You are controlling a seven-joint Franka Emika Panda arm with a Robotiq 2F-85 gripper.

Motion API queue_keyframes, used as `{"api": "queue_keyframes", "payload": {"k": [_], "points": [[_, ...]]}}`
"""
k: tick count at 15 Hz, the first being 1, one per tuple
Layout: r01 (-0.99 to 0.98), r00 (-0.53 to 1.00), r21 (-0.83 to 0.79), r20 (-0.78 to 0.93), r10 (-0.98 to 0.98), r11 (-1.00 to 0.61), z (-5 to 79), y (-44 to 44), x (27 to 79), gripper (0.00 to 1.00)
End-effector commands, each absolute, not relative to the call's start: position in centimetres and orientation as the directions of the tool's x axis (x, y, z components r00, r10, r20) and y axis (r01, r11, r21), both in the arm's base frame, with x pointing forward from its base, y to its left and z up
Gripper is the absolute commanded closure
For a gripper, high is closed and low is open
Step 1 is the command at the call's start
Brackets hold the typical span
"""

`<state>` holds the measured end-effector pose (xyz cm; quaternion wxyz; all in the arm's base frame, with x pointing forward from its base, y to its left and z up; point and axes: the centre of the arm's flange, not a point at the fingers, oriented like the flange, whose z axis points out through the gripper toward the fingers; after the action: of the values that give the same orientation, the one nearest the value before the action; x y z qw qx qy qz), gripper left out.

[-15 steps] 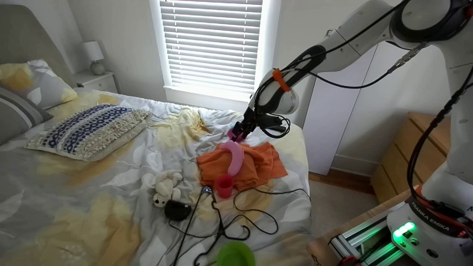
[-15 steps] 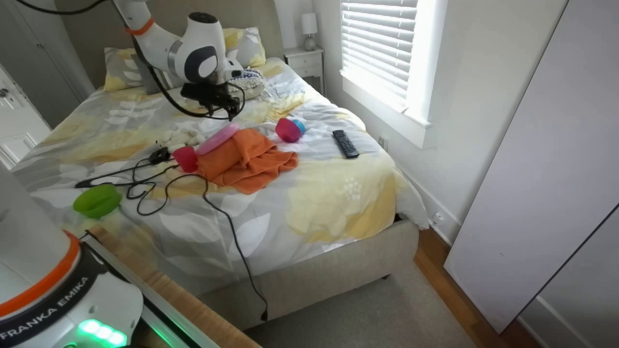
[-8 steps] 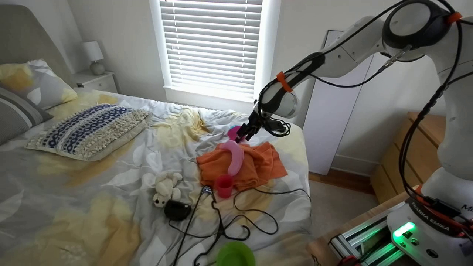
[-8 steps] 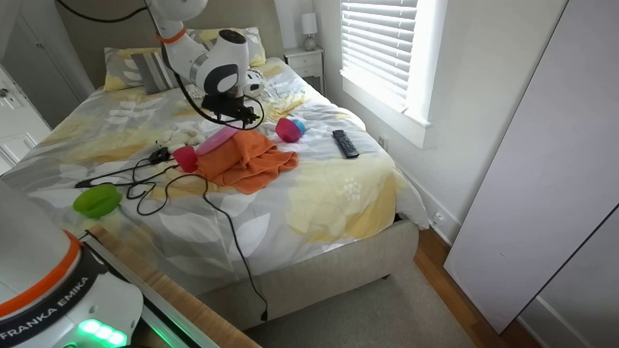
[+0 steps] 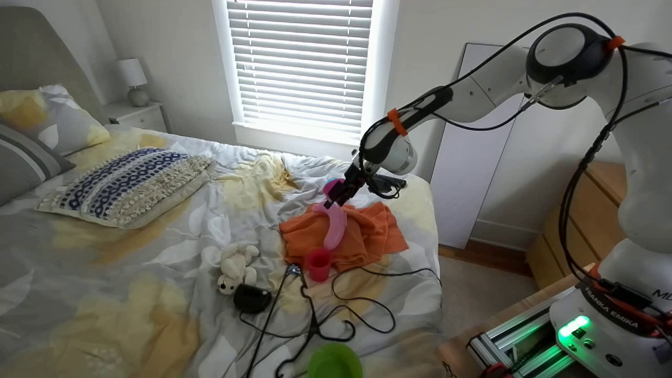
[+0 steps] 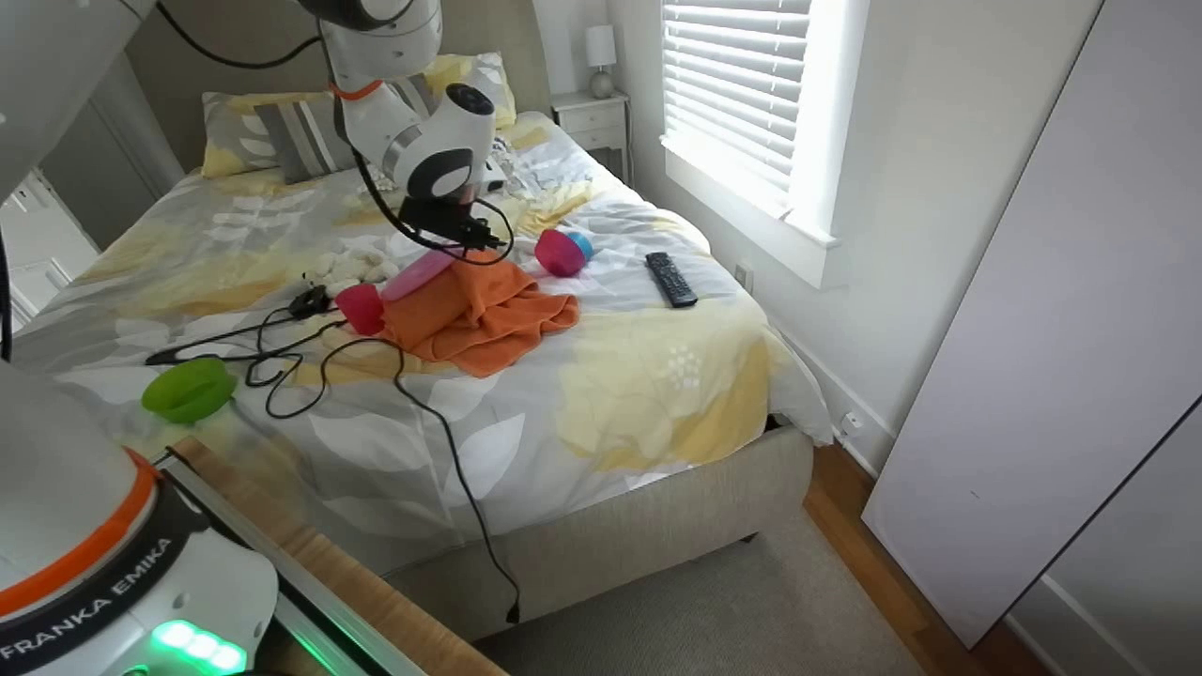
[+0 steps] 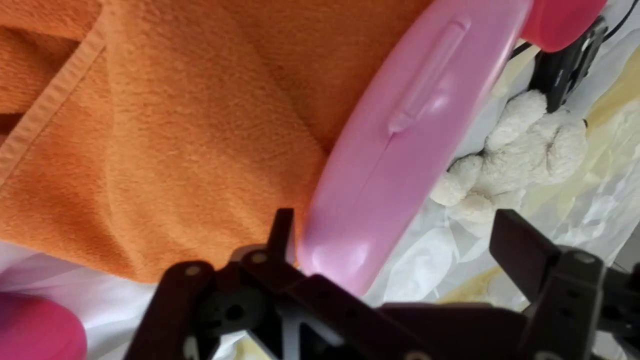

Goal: Put the pink thing into the cup

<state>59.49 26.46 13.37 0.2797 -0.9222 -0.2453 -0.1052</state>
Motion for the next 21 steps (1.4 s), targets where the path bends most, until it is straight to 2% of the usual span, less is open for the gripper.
{"api": "queue_keyframes", "payload": {"k": [1,6,7,8,12,14,18,21], "points": [[0.524,0.851,-0.529,0.302,0.429,-0.667,11.4,27.4,60.1,0.00],[0.512,0.855,-0.565,0.265,0.445,-0.647,9.8,27.9,60.0,0.00],[0.510,0.857,-0.562,0.268,0.439,-0.651,9.8,27.9,60.1,0.25],[0.506,0.860,-0.566,0.274,0.431,-0.651,9.9,27.8,60.2,0.25],[0.503,0.863,-0.565,0.288,0.416,-0.654,11.4,27.6,60.2,0.58],[0.508,0.860,-0.564,0.297,0.415,-0.651,12.6,27.7,59.7,0.70],[0.573,0.819,-0.499,0.360,0.446,-0.650,17.2,29.6,57.8,0.76],[0.638,0.766,-0.419,0.426,0.481,-0.646,21.2,31.7,55.9,0.76]]}}
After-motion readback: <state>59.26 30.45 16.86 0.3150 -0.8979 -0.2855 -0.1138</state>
